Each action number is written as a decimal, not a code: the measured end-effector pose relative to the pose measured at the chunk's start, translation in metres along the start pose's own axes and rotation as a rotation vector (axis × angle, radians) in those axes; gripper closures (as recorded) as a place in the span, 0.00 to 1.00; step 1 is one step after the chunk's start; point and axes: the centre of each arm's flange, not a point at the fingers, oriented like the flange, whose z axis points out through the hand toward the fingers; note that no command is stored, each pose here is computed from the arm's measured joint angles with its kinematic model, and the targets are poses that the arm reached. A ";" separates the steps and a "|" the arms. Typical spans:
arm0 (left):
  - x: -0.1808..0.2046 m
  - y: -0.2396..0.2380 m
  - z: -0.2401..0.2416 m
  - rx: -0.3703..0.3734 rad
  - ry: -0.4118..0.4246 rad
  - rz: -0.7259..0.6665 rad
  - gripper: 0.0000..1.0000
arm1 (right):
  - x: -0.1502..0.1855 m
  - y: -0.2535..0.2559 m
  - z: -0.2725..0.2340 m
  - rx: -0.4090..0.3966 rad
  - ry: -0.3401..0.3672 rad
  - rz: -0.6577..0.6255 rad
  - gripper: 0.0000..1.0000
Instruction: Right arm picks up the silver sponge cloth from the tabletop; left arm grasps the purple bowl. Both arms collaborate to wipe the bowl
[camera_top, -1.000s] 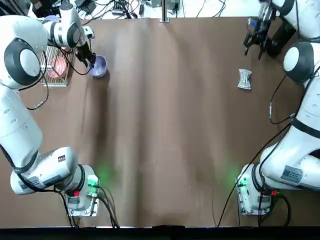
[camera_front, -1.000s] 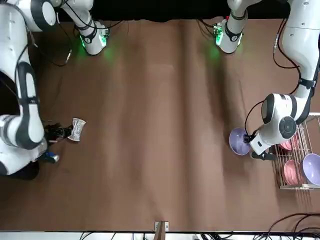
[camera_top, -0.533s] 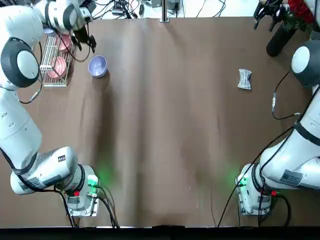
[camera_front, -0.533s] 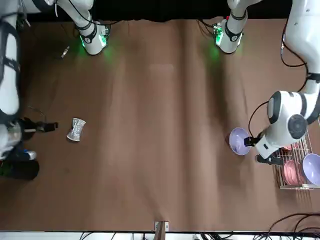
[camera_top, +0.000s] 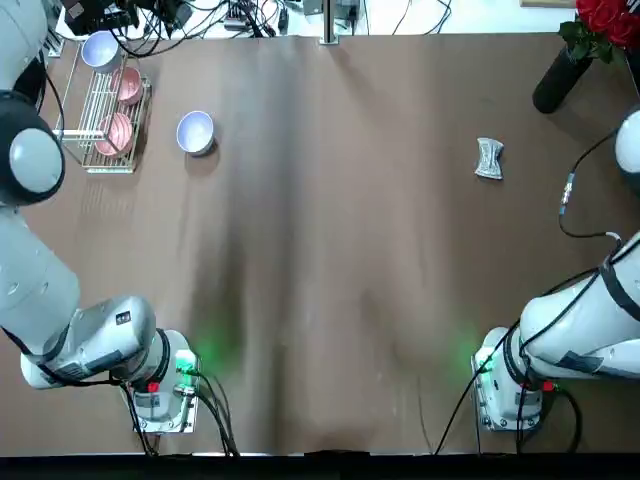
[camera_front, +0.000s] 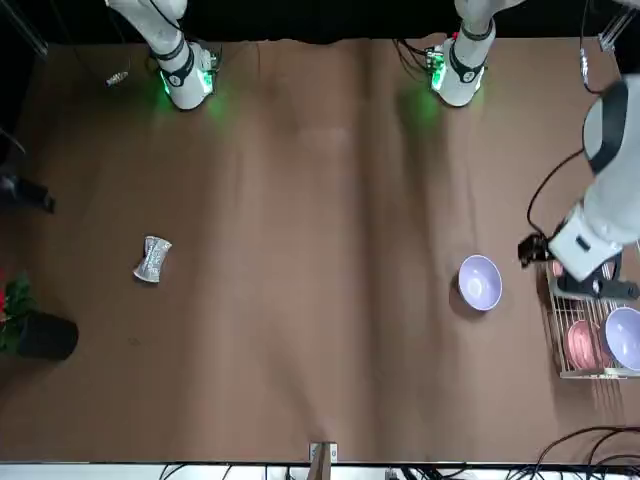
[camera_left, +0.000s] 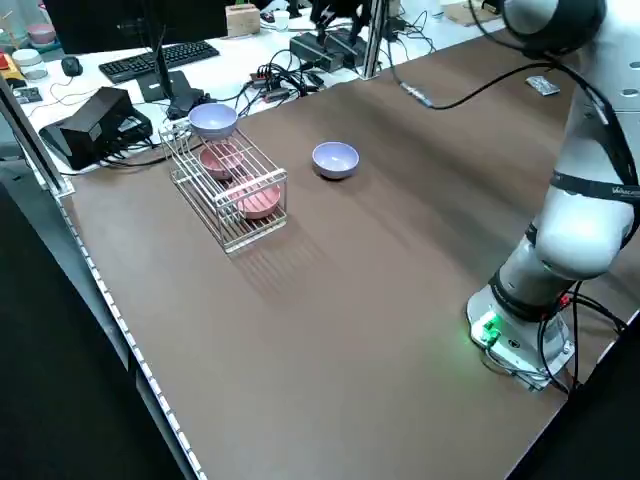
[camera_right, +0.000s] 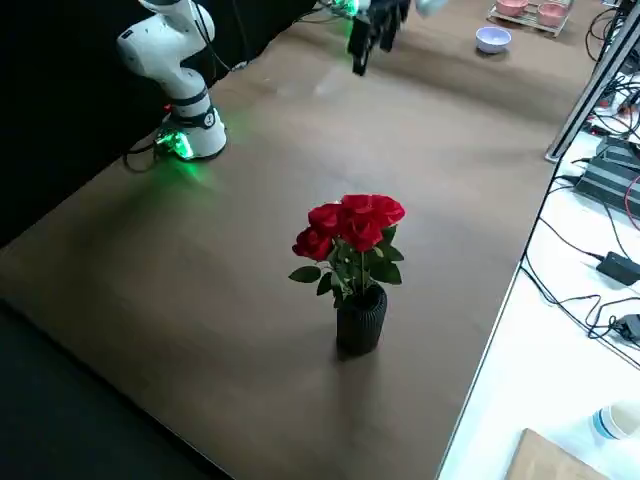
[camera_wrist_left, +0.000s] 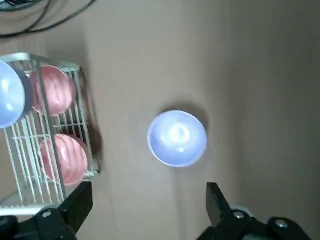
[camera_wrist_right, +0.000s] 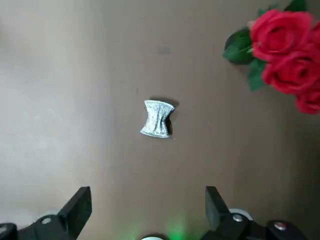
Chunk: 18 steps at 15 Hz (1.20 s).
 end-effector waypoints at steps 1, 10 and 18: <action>-0.011 0.014 -0.024 -0.045 -0.005 0.000 0.00 | -0.028 -0.003 -0.035 -0.009 0.061 0.001 0.00; -0.026 0.016 -0.064 -0.106 -0.004 -0.073 0.00 | -0.055 -0.013 0.009 -0.054 0.105 -0.089 0.00; -0.042 0.020 -0.066 -0.096 -0.019 -0.141 0.00 | -0.067 -0.007 0.001 -0.055 0.102 -0.092 0.00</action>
